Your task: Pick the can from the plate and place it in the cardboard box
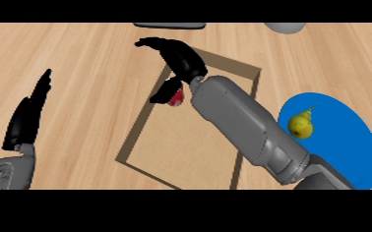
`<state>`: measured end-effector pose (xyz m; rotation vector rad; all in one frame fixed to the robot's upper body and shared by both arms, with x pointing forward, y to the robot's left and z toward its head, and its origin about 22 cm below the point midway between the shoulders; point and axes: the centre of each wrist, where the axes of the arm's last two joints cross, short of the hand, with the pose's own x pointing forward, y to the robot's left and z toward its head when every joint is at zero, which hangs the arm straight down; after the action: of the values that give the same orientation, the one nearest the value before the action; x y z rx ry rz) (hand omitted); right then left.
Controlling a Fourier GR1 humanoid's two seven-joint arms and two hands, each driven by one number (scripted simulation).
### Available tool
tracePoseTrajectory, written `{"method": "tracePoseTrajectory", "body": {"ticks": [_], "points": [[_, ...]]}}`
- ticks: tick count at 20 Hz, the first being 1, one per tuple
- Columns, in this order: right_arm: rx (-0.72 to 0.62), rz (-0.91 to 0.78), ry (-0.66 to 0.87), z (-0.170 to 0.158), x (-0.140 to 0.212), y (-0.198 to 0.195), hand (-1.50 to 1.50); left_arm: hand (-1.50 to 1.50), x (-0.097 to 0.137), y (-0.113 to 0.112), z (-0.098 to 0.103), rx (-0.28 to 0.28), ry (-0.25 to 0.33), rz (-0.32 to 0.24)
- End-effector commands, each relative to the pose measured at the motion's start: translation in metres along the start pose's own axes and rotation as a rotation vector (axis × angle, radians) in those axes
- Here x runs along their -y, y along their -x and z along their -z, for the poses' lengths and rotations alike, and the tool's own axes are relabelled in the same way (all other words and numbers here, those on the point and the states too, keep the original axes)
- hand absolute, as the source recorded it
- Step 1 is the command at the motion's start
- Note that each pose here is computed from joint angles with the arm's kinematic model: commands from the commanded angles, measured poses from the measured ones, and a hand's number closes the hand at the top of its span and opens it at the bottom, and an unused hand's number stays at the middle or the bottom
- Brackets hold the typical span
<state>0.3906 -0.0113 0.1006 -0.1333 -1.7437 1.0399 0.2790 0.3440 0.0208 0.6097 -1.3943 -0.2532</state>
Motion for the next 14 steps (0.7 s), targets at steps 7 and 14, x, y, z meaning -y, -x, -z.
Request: {"method": "tracePoseTrajectory", "body": {"ticks": [7, 14], "points": [[0.106, 0.299, 0.253, 0.003, 0.033, 0.014, -1.5, 0.0, 0.001, 0.013, -0.007, -0.029, -0.03, 0.016], [0.121, 0.396, 0.267, -0.019, 0.111, 0.049, -1.5, 0.0, -0.015, 0.004, -0.014, -0.041, -0.049, 0.023]]}}
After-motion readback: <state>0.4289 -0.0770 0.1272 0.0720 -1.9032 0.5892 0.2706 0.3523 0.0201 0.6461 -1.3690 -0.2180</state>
